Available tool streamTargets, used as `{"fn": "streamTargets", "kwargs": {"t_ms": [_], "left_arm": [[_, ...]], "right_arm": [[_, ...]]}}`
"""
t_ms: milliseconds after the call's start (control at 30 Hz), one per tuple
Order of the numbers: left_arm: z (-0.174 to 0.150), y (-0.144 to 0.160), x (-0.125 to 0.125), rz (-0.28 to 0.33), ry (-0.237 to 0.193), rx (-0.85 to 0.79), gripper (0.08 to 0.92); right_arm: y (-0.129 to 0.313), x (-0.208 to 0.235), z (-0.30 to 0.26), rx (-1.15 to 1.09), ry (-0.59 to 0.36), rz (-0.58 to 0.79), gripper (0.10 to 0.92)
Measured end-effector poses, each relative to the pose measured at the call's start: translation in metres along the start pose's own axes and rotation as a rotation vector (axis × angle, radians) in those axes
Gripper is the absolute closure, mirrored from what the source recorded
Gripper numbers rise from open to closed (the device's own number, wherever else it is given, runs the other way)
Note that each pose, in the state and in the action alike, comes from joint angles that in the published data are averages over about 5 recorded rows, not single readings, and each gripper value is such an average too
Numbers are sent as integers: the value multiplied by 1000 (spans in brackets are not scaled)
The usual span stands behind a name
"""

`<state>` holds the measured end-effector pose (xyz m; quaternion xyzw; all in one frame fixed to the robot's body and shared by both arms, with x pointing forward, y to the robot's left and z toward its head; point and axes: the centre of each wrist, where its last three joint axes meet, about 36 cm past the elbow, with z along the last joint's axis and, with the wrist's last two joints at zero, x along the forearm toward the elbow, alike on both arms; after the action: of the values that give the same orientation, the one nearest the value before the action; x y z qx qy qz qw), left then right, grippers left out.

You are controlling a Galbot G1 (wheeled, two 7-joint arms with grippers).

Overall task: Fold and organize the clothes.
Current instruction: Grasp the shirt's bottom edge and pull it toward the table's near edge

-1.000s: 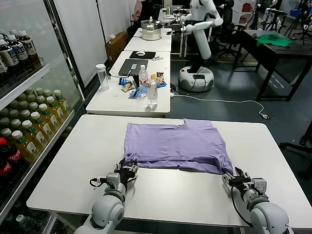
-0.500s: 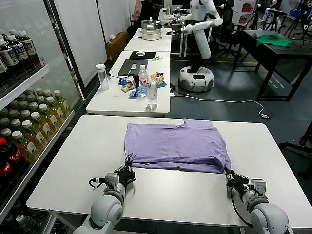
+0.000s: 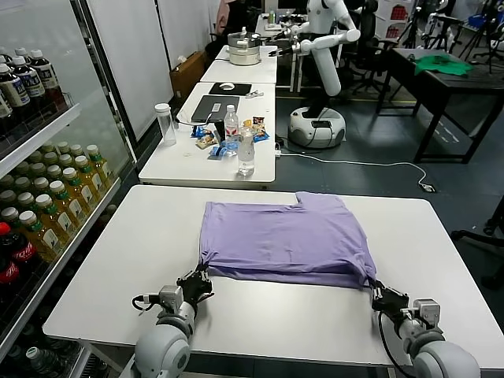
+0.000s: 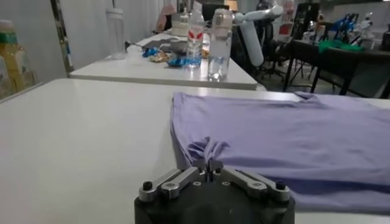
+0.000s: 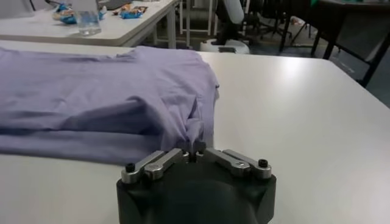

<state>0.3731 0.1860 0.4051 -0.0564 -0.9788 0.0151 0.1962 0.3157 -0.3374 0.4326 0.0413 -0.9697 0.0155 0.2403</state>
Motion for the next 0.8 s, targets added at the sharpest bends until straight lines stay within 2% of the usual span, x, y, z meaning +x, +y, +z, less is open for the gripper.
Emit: {"fn": "streamTargets", "kwargs": {"t_ms": [233,533,700,800], "left_arm": [[2,-3,36,14,0,-5,898],[6,-9,79,37,23,-13,898],[6,-11,92,39,34,-34,898],[7,-11,94,34,43,-51,896]], "right_arm": [[1,33,3,22,19,14,897],[2,62,7,37,50,40,897],[3,64,9,55,66,60,896],[3,61,9,71,63,66,859]]}}
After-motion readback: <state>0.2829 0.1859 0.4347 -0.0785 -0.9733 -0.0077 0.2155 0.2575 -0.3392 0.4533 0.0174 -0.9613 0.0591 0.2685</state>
